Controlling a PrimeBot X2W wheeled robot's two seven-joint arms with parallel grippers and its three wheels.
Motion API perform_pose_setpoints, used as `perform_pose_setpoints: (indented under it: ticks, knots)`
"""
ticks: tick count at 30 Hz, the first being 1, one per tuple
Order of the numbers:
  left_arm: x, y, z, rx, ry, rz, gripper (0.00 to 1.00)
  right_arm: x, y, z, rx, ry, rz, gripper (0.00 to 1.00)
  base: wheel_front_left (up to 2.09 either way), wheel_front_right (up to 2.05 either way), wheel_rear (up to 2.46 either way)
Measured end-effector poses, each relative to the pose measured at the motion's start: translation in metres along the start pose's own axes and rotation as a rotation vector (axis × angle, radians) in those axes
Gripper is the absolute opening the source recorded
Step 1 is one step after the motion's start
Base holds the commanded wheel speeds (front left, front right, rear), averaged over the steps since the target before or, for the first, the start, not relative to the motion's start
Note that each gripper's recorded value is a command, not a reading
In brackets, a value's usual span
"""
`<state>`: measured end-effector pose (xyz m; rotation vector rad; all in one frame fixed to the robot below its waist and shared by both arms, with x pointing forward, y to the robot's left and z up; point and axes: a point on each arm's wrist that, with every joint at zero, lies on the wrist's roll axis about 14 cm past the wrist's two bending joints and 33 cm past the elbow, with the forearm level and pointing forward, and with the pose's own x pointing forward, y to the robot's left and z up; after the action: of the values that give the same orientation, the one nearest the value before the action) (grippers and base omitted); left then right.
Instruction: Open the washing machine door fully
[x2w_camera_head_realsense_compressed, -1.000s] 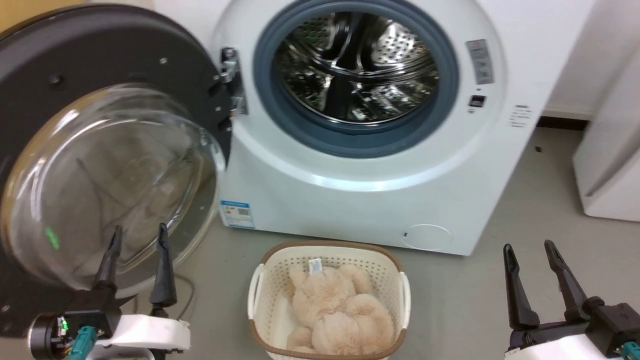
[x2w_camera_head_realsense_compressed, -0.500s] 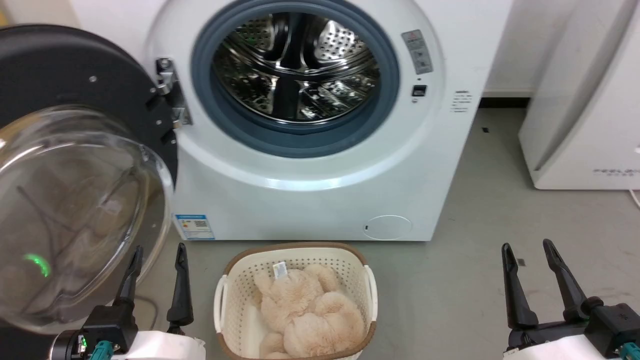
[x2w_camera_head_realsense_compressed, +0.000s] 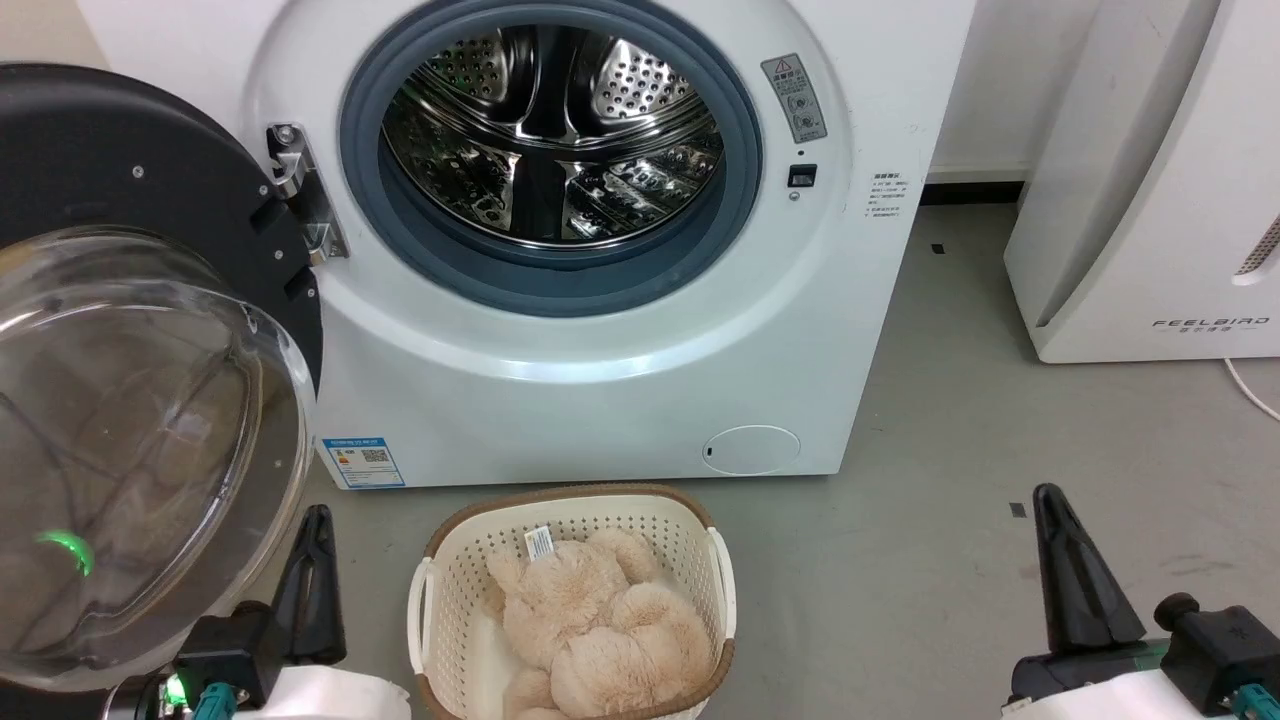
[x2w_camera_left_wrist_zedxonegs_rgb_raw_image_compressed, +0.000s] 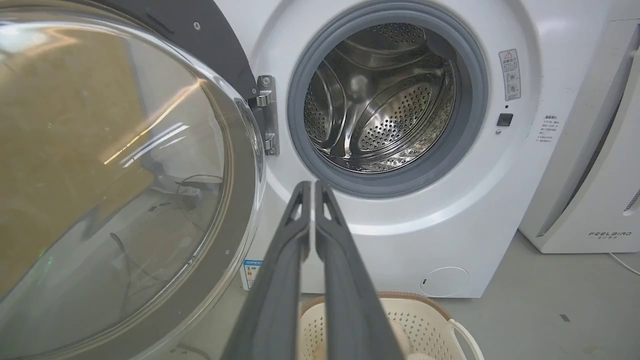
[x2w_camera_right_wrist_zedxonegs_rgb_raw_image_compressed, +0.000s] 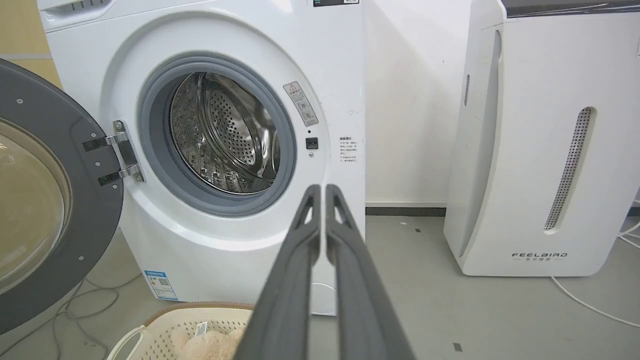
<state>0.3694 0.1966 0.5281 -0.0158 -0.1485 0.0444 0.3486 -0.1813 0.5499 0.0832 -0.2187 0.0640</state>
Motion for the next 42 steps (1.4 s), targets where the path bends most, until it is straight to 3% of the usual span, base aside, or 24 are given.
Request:
perform_pose_setpoints:
  ticks: [42]
  knots:
    - [-0.001, -0.007, -0.004, 0.013, 0.062, -0.021, 0.0, 0.004, 0.006, -0.013, -0.034, 0.089, 0.024, 0.0, 0.0, 0.0, 0.0]
